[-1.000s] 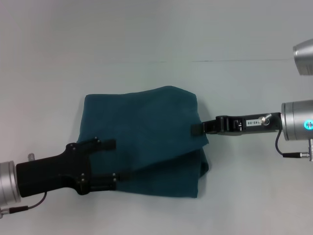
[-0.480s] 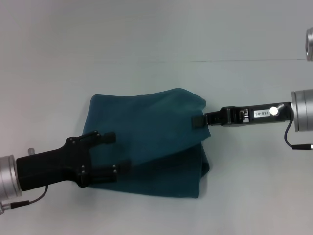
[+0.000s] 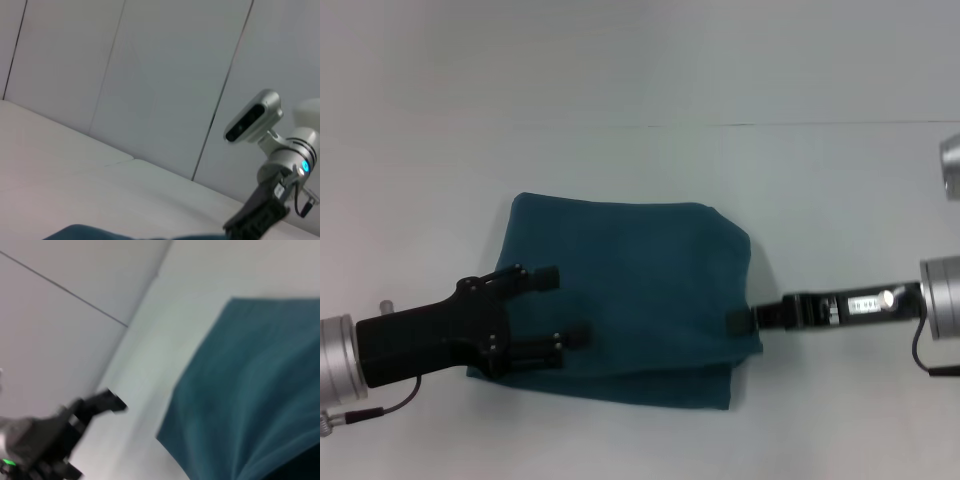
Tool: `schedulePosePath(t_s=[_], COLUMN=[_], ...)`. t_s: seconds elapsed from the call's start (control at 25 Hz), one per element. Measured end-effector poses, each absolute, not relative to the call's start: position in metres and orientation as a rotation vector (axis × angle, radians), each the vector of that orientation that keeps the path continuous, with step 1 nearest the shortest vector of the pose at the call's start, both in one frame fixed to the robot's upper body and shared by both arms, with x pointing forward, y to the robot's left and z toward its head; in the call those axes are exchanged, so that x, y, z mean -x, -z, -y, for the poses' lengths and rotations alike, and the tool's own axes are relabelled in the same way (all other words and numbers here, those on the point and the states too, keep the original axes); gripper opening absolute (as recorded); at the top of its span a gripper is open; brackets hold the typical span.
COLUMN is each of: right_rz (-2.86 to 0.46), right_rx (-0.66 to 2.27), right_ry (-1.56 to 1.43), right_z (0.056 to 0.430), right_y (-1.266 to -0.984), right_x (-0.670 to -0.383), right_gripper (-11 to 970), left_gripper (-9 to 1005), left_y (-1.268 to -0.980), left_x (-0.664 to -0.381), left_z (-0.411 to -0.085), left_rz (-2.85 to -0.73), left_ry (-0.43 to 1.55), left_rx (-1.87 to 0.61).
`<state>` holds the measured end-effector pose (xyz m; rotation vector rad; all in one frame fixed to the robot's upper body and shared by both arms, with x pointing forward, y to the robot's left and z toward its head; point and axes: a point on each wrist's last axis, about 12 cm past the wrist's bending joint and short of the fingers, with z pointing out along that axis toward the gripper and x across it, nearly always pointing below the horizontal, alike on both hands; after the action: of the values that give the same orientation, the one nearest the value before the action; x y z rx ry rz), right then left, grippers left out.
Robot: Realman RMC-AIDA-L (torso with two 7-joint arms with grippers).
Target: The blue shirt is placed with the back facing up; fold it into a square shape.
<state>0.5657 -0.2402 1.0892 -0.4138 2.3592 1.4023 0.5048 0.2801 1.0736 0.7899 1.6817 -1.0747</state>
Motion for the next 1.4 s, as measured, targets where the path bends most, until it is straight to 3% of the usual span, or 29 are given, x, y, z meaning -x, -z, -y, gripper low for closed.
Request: schedulePosePath(t_s=[0.24, 0.56, 0.92, 1.4], right_rz=[-2.417, -2.338, -2.288, -2.167], right_rx=[0.411, 0.154, 0.184, 0.233], right_ry=[-1.311, -1.172, -1.121, -1.186], right_z=[0.252, 0.296, 0.282, 0.301], right_y=[-1.077, -1.087, -1.094, -1.109], right_x=[-0.562, -0.580, -0.596, -0.589], right_gripper=[29, 338, 703, 757], left_gripper=[949, 949, 946, 941], left_y=[-1.075, -1.076, -1.072, -1.066], left_x=[-0.508, -0.509, -0.528, -0.573], left_z=[-0.277, -0.274, -0.271, -0.270], left_rz=[-1.674, -1.667, -1.710, -1.901], left_ry=[1.079, 1.079, 0.963, 0.794], left_rx=[-0.805, -0.815, -0.694, -0.421])
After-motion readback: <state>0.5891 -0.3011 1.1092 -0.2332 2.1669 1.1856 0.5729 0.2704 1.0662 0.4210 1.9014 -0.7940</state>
